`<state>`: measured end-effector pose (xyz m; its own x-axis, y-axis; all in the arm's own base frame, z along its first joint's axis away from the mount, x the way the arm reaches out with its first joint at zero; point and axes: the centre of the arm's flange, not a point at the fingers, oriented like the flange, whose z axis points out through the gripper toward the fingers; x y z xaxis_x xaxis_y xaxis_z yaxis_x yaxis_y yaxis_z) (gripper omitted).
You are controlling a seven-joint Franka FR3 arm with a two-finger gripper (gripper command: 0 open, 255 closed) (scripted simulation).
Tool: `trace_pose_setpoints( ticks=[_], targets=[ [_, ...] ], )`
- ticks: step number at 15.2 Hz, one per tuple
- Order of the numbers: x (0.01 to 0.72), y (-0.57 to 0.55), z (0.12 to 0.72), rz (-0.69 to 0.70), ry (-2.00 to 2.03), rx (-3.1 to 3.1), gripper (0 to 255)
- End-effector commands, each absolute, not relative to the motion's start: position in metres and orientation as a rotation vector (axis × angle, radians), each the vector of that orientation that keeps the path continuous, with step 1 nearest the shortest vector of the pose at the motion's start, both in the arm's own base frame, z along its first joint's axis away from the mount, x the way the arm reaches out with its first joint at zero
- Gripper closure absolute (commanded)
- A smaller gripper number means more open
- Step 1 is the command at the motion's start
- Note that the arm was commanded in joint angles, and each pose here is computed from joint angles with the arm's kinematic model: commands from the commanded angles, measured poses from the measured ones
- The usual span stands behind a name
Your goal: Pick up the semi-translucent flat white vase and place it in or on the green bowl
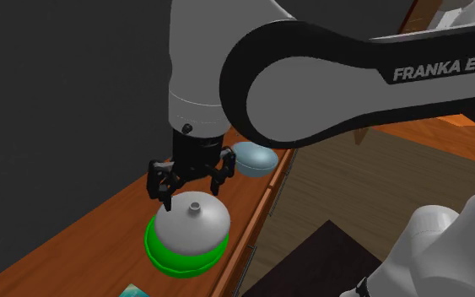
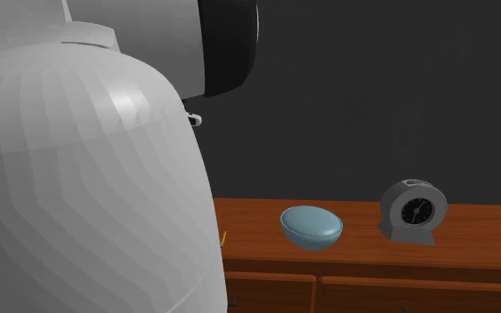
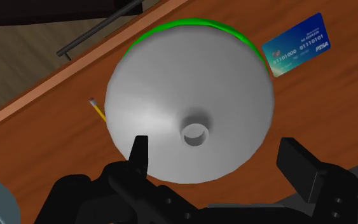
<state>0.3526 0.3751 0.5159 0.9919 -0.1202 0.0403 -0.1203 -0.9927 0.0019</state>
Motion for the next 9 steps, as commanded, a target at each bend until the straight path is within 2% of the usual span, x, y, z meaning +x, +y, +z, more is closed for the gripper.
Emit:
trace_pose_setpoints(
  ticks=[1, 9],
  targets=[
    [0.353, 0.376, 0.539, 0.062, -0.189, 3.13, 0],
    [0.353, 0.376, 0.55, 0.062, -0.189, 3.13, 0]
  ],
)
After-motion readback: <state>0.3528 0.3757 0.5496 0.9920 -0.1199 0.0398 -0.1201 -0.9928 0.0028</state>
